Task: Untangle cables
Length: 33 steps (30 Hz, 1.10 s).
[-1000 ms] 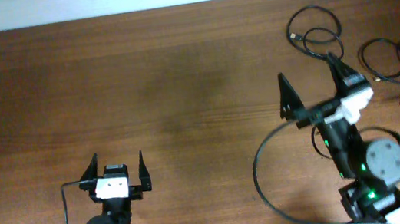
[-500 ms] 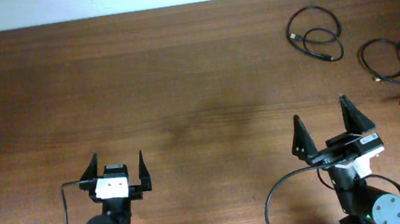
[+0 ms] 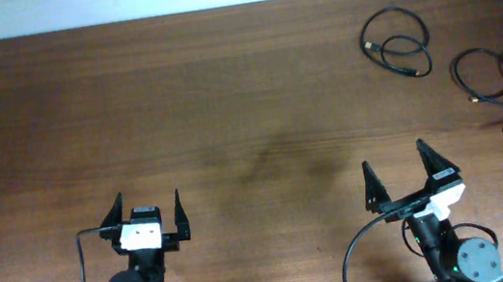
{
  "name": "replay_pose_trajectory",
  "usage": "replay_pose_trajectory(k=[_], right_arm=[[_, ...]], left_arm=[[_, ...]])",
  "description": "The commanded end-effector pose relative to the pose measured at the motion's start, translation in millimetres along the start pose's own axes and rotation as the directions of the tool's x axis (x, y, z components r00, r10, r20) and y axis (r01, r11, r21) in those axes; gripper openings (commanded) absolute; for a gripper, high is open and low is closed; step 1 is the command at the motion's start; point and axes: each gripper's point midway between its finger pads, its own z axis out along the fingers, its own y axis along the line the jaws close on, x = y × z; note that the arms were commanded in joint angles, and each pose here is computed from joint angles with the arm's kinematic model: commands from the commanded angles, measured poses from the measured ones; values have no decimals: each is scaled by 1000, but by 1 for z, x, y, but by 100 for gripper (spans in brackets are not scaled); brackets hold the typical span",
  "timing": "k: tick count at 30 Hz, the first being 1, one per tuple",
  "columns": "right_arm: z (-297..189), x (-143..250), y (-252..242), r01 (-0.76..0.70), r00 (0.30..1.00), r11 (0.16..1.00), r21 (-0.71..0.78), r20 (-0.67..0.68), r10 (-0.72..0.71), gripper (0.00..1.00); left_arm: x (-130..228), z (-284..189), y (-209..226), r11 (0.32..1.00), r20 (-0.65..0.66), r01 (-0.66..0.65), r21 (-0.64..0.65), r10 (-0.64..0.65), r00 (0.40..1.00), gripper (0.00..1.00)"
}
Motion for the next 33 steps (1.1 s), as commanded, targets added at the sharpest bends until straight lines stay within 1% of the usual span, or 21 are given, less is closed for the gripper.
replay_pose_trajectory(k=[1,5,8,10,16,19,22,23,24,26,31,33], right_arm=[[-2,9,-3,-4,1000,1000,17,-31,5,99],[-3,25,-4,0,995,1000,21,-96,2,99],[-8,53,-6,9,978,1000,24,-207,-4,99],[-8,53,-5,13,978,1000,21,-209,-8,99],[-8,53,-6,160,965,987,-5,-210,-157,99],[-8,52,-13,204,958,979,27,-211,-194,99],[-8,51,-17,282,939,959,32,-216,-268,99],[-8,50,-21,286,938,956,58,-219,-267,99],[-9,47,-32,282,942,951,123,-223,-251,99],[-12,44,-46,241,956,946,216,-220,-193,99],[-16,42,-64,226,962,925,305,-221,-162,99],[-19,41,-75,191,970,915,355,-212,-121,99]], left_arm=[[1,0,3,1000,-1,-9,-13,9,1000,99],[1,0,3,1000,-1,-9,-13,9,1000,99],[1,0,3,1000,-1,-9,-13,9,1000,99],[1,0,3,1000,-1,-9,-13,9,1000,99],[1,0,3,1000,-1,-9,-13,9,1000,99],[1,0,3,1000,-1,-9,-13,9,1000,99],[1,0,3,1000,-1,-9,-13,9,1000,99],[1,0,3,1000,-1,-9,-13,9,1000,99],[1,0,3,1000,-1,-9,-13,9,1000,99],[1,0,3,1000,-1,-9,-13,9,1000,99],[1,0,3,1000,-1,-9,-13,9,1000,99],[1,0,3,1000,-1,-9,-13,9,1000,99]])
